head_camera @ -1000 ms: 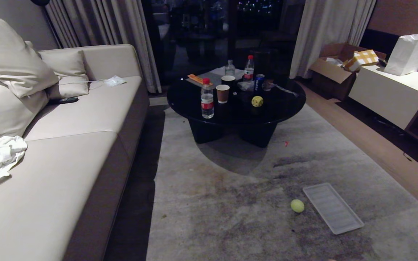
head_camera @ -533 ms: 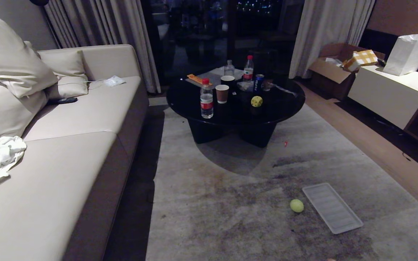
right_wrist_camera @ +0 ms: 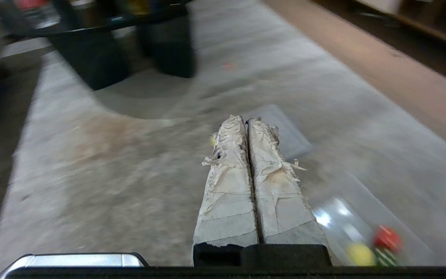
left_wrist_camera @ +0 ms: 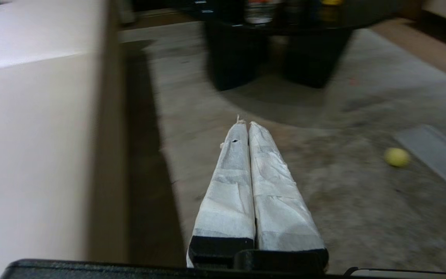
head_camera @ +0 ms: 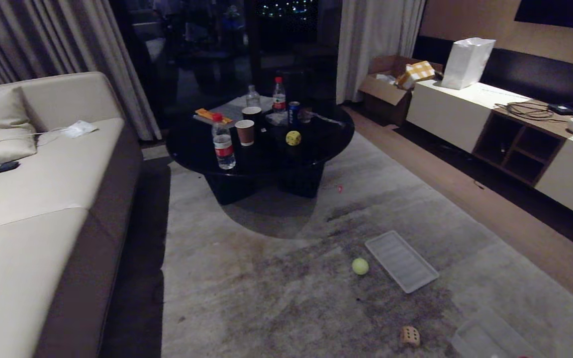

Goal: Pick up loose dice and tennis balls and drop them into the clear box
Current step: Find toys out of the box

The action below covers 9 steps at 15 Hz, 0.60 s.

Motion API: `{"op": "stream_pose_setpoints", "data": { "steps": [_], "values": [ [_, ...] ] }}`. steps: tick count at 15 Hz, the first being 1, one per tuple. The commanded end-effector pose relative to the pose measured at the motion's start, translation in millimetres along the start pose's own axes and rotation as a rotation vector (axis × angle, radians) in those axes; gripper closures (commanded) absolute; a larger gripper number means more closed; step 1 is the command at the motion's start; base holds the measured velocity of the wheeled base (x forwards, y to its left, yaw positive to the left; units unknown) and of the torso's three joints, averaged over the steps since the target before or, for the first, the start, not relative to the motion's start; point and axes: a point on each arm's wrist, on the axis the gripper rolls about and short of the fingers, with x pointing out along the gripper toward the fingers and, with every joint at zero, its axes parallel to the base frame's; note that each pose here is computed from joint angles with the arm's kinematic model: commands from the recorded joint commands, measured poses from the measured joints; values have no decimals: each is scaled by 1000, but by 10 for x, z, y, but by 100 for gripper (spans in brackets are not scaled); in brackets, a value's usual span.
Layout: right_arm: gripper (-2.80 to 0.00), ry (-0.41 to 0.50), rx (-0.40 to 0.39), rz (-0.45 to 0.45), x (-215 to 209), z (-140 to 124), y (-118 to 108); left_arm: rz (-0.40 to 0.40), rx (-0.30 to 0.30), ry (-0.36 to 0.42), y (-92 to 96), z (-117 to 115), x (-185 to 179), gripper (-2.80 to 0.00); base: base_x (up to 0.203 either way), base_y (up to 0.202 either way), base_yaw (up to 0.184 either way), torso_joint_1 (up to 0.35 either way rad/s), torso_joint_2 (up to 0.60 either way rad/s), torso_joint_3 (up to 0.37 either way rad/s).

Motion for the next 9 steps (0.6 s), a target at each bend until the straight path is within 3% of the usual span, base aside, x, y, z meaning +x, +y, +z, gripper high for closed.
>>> {"op": "stream_pose_setpoints", "data": {
  "steps": [1,9],
  "values": [
    [0,5,0,1,4,-12,-1,1,0,3,0,-4,2,0,1,11,-169,-2,4,-2],
    [0,5,0,1,4,-12,-1,1,0,3,0,-4,2,0,1,9,-159,3,2,2]
  ]
}}
